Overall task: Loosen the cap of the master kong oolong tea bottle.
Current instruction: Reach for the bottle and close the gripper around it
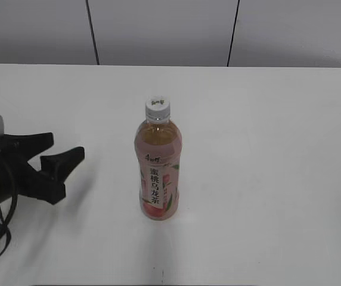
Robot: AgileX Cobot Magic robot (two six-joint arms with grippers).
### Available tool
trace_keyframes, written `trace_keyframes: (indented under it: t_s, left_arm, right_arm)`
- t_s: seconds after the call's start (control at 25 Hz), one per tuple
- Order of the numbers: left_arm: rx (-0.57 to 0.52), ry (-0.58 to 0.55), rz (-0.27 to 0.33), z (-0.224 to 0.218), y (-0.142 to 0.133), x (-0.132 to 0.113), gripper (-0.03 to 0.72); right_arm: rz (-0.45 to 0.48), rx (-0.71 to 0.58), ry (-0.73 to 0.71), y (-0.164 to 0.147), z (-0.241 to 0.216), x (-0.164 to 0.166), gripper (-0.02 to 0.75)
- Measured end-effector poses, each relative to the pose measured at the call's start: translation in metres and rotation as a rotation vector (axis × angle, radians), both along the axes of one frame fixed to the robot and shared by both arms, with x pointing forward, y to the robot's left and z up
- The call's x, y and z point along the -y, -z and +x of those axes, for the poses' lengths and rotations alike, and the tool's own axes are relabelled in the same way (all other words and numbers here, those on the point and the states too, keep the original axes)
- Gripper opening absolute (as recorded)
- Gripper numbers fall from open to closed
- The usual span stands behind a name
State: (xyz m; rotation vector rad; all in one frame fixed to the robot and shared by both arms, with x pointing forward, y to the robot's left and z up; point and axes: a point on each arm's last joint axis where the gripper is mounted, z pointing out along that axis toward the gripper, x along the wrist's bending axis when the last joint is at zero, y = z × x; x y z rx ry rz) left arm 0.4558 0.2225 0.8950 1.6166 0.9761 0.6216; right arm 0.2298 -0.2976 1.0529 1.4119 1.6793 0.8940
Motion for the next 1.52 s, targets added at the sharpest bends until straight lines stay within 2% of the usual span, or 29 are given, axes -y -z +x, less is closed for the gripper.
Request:
trace_keyframes:
  t_s: [0.2, 0.32, 0.4, 0.84, 1.16, 1.52]
  left_arm:
    - [0.008, 0.251, 0.021, -0.015, 0.001, 0.018, 0.494]
    - [0.013, 0.353, 0.030, -0.021, 0.001, 0.026, 0.587]
    - [0.018, 0.400, 0.034, -0.023, 0.001, 0.029, 0.619]
    - [0.074, 0.515, 0.030, -0.022, -0.006, 0.052, 0.631]
    - [0.071, 0.512, -0.060, -0.003, -0.018, 0.063, 0.624]
    - [0.033, 0.566, -0.091, 0.012, -0.011, 0.073, 0.612]
  right_arm:
    - [0.000, 0.000, 0.000, 0.000, 0.000, 0.000, 0.546]
    - [0.000, 0.000, 0.000, 0.000, 0.000, 0.000, 0.546]
    - [0.000, 0.000, 0.000, 0.000, 0.000, 0.000, 0.546]
    - [0.000, 0.000, 0.000, 0.000, 0.000, 0.000, 0.546]
    - [0.000, 0.000, 0.000, 0.000, 0.000, 0.000, 0.546]
    - [0.000, 0.000, 0.000, 0.000, 0.000, 0.000, 0.546]
